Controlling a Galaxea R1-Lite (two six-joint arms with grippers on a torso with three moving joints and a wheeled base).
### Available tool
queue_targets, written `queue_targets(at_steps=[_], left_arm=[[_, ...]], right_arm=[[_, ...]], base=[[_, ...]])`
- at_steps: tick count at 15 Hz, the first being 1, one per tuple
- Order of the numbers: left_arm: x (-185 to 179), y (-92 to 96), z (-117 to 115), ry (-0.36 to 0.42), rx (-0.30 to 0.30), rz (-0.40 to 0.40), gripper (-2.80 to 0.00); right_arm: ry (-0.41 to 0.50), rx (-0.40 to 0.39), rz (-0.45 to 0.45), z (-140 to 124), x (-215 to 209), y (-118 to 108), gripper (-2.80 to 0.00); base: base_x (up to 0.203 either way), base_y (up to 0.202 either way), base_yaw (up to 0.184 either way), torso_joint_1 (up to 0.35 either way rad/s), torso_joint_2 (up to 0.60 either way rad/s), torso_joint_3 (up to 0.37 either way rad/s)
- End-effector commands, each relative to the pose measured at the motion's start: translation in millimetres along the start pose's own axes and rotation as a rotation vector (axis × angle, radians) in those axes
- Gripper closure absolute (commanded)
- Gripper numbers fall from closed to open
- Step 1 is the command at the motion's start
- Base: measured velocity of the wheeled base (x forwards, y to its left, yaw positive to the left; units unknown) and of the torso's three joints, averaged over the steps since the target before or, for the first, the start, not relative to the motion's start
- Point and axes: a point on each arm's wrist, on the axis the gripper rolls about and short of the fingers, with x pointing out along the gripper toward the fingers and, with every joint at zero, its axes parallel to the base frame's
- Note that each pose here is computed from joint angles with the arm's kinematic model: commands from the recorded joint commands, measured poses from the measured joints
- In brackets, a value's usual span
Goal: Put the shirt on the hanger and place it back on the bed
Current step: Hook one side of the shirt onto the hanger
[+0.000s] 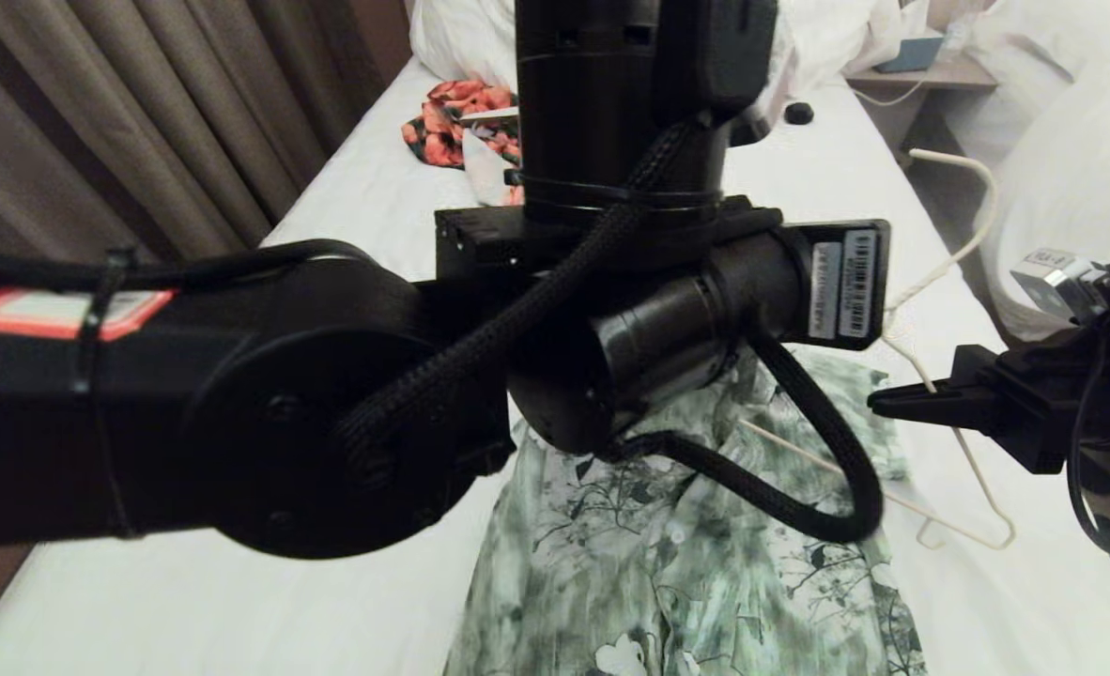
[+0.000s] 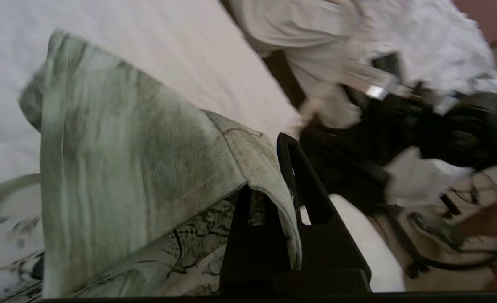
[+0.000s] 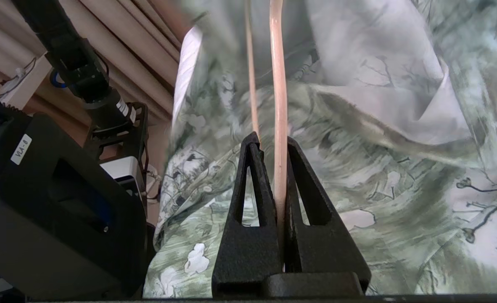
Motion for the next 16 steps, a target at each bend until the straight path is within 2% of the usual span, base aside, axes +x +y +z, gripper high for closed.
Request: queue_targets(at_steps=[1, 5, 7, 9, 16], left_arm=[[-1, -25.2, -7, 0.013, 0.002, -0.062, 0.0], [25, -41.6, -30, 0.046, 0.021, -0.081, 0.0], [39, -43.5, -40, 0.056, 0.065, -0.076, 0.0], [42, -43.2, -32, 0.032, 0.086, -0.072, 0.0], [32, -57.7, -36, 0.068, 0.122, -0.103, 0.0]], right_arm=[[-0.002, 0.003, 0.009, -1, 1, 0, 0.0], [-0.003, -0.002, 0.014, 2, 1, 8, 0.0], [0.001, 0.011, 0.023, 1, 3, 13, 0.0], [0.007, 0.054, 0.034, 0, 4, 17, 0.0], [0.008, 0.043, 0.045, 2, 8, 15, 0.0]], base=[[0.0, 0.0, 0.0, 0.0, 0.0, 0.0], [0.0, 0.0, 0.0, 0.0, 0.0, 0.0], [0.0, 0.0, 0.0, 0.0, 0.0, 0.0], [0.0, 0.0, 0.0, 0.0, 0.0, 0.0], [0.0, 0.0, 0.0, 0.0, 0.0, 0.0]])
